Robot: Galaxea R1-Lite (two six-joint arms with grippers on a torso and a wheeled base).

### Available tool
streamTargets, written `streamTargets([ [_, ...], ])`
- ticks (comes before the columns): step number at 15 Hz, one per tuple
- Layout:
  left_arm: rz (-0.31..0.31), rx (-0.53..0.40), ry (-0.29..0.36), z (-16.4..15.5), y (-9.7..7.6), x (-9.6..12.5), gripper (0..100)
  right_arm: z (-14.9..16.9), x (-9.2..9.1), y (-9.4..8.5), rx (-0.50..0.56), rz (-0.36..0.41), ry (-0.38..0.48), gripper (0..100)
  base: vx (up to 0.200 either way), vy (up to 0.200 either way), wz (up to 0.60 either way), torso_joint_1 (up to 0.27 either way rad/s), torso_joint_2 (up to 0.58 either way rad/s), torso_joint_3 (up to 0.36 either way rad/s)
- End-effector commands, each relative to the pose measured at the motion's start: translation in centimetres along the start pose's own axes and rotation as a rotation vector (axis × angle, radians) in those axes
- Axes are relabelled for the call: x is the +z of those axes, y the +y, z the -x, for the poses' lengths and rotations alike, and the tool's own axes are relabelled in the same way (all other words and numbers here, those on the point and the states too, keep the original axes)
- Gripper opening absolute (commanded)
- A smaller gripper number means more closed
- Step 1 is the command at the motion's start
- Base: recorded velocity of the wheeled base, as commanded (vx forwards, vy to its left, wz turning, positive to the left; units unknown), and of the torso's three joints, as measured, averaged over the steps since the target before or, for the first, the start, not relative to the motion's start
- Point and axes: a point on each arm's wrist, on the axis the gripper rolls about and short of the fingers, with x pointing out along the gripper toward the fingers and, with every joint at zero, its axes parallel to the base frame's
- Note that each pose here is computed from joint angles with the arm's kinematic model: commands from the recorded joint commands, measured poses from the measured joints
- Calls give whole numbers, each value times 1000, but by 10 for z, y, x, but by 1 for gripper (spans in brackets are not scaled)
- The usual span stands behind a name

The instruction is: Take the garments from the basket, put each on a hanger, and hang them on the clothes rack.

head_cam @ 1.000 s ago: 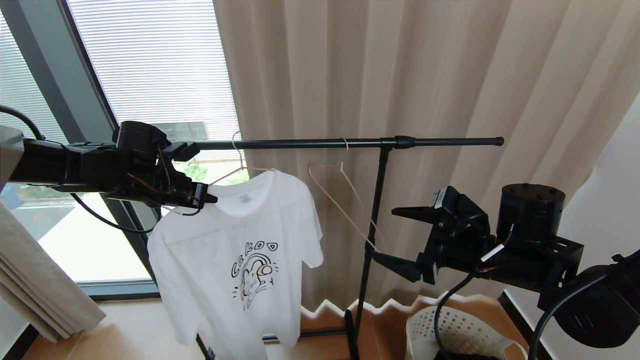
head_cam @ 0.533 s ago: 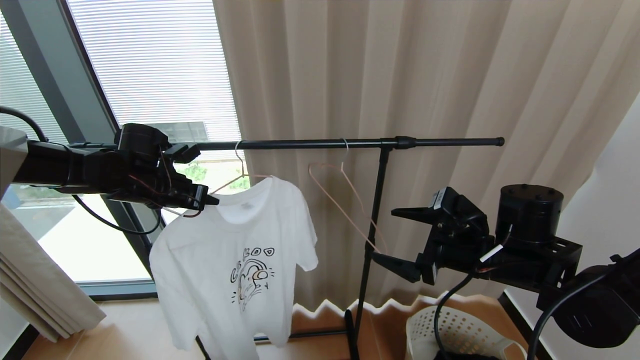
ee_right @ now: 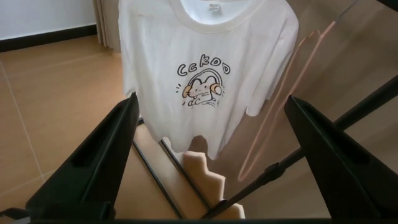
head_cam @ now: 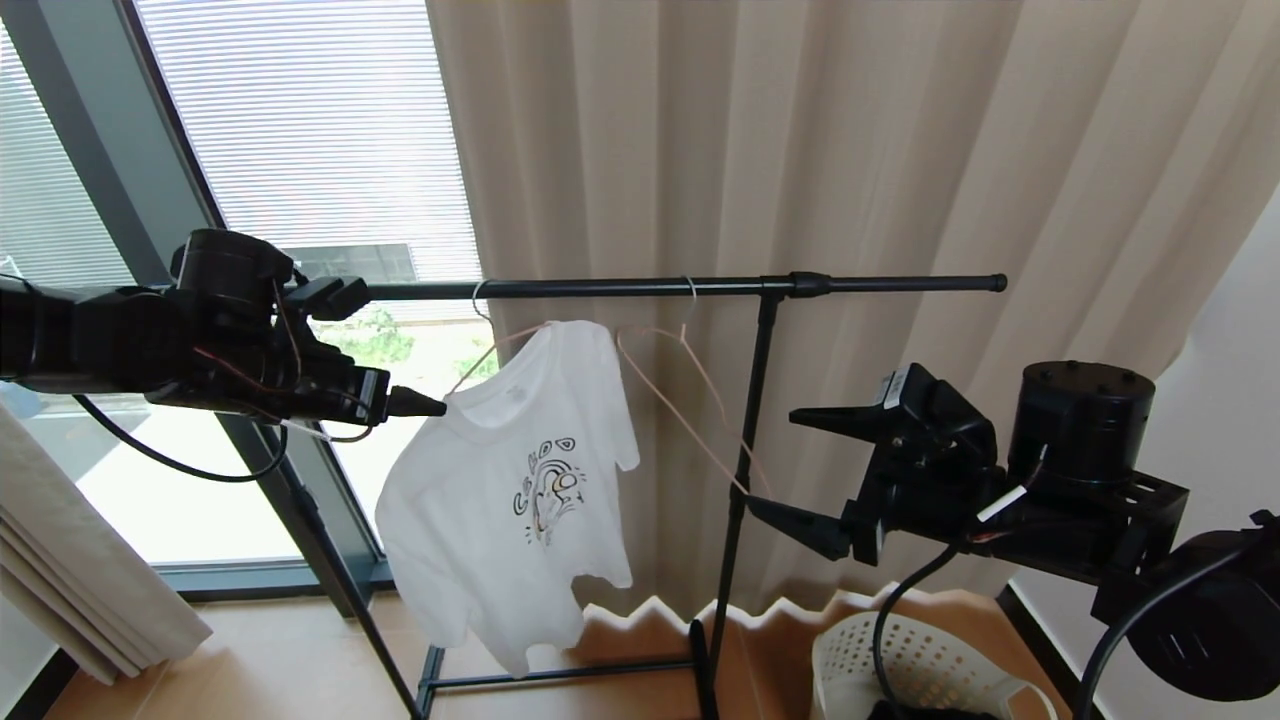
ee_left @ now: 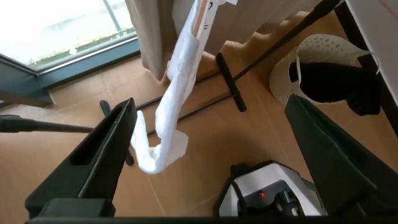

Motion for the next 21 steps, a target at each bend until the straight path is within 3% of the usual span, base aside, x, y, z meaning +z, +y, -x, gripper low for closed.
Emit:
streamTargets([
  [1,-81,-19,-140,77,-43,5,100,2,3,1,0,6,-8,100,0,0,0,0,0,0],
  [4,-186,-101,-248,122,-90,7,100,0,1,3,8,4,-3,100,0,0,0,0,0,0],
  [8,-275,-223,-269,132,-130,-4,100,0,1,3,8,4,-3,100,0,0,0,0,0,0],
  [13,-303,-249,-328,125,-137,-4,100,1,2,3,7,6,-5,100,0,0,0,0,0,0],
  [16,-307,-262,-321,124,-140,-7,100,0,2,3,7,5,-4,100,0,0,0,0,0,0],
  [21,-285,-268,-257,112,-139,-20,100,1,3,2,-6,8,-4,100,0,0,0,0,0,0],
])
